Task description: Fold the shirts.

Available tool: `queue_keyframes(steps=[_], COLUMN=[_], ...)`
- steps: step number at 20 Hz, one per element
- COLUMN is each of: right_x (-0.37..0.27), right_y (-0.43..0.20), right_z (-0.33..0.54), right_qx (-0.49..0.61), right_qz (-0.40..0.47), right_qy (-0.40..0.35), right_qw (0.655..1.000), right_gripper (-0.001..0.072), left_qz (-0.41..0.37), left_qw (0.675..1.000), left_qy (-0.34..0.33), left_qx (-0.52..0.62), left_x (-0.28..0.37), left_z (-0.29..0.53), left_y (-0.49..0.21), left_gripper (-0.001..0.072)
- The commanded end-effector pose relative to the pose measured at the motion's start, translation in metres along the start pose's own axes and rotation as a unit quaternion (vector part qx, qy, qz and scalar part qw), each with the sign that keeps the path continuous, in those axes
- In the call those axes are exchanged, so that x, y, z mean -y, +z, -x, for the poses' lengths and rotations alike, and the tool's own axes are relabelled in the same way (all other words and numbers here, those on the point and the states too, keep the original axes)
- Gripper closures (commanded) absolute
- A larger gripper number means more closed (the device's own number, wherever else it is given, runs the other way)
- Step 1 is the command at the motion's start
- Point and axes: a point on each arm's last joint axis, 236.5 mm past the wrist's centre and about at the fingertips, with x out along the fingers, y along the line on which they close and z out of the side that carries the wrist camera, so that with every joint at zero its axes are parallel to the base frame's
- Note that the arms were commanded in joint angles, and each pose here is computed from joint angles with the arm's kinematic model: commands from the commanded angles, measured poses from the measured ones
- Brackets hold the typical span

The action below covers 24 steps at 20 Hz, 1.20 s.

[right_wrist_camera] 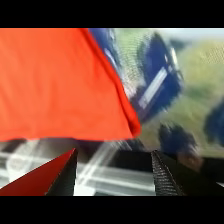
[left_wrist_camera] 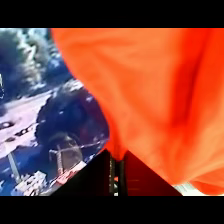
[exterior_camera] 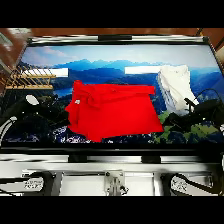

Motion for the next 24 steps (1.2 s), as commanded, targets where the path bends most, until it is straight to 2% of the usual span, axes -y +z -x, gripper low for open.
queue_keyframes(steps=[1,5,6,7,9,10,12,14,16,18,21,22,23,24], right_x=[-0.005,-0.023,-0.029,-0.035,-0.047,-0.055,-0.082,-0.127,-0.185,-0.247,-0.310,-0.318,-0.322,-0.322], right_y=[0.013,0.004,0.003,0.002,0.006,0.010,0.027,0.055,0.068,0.047,-0.051,-0.090,-0.128,-0.157], right_z=[-0.019,-0.051,-0.054,-0.055,-0.052,-0.047,-0.017,0.050,0.154,0.284,0.470,0.510,0.539,0.556], right_qx=[0.036,0.001,-0.002,-0.003,0.001,0.003,0.040,0.136,0.273,0.436,0.664,0.712,0.746,0.766], right_qz=[-0.003,0.017,0.028,0.038,0.054,0.065,0.111,0.175,0.276,0.356,0.389,0.385,0.379,0.373], right_qy=[0.002,-0.011,-0.012,-0.013,-0.011,-0.009,0.001,0.016,0.019,0.016,0.032,0.045,0.063,0.077], right_qw=[0.999,1.000,1.000,0.999,0.998,0.998,0.993,0.975,0.921,0.826,0.638,0.586,0.544,0.518], right_gripper=[0.0134,0.0136,0.0216,0.0331,0.0596,0.0643,0.0643,0.0643,0.0643,0.0643,0.0643,0.0643,0.0643,0.0643], left_qz=[-0.025,-0.046,-0.055,-0.066,-0.090,-0.102,-0.134,-0.179,-0.243,-0.292,-0.330,-0.329,-0.326,-0.320], left_qw=[1.000,0.998,0.997,0.996,0.991,0.988,0.980,0.958,0.906,0.823,0.663,0.610,0.568,0.535], left_qy=[-0.004,-0.007,-0.008,-0.009,-0.010,-0.011,-0.012,-0.008,0.000,0.003,-0.003,-0.005,-0.006,-0.007], left_qx=[0.017,0.041,0.049,0.064,0.099,0.113,0.143,0.225,0.348,0.488,0.671,0.721,0.756,0.782], left_x=[0.011,0.024,0.030,0.037,0.053,0.062,0.084,0.119,0.167,0.220,0.280,0.289,0.293,0.293], left_z=[0.015,0.037,0.046,0.059,0.088,0.103,0.142,0.209,0.304,0.417,0.564,0.600,0.623,0.639], left_y=[0.015,0.035,0.041,0.050,0.069,0.076,0.087,0.100,0.101,0.071,-0.030,-0.070,-0.103,-0.133], left_gripper=[0.0676,0.0676,0.0676,0.0676,0.0676,0.0676,0.0677,0.0677,0.0677,0.0677,0.0676,0.0676,0.0676,0.0677])
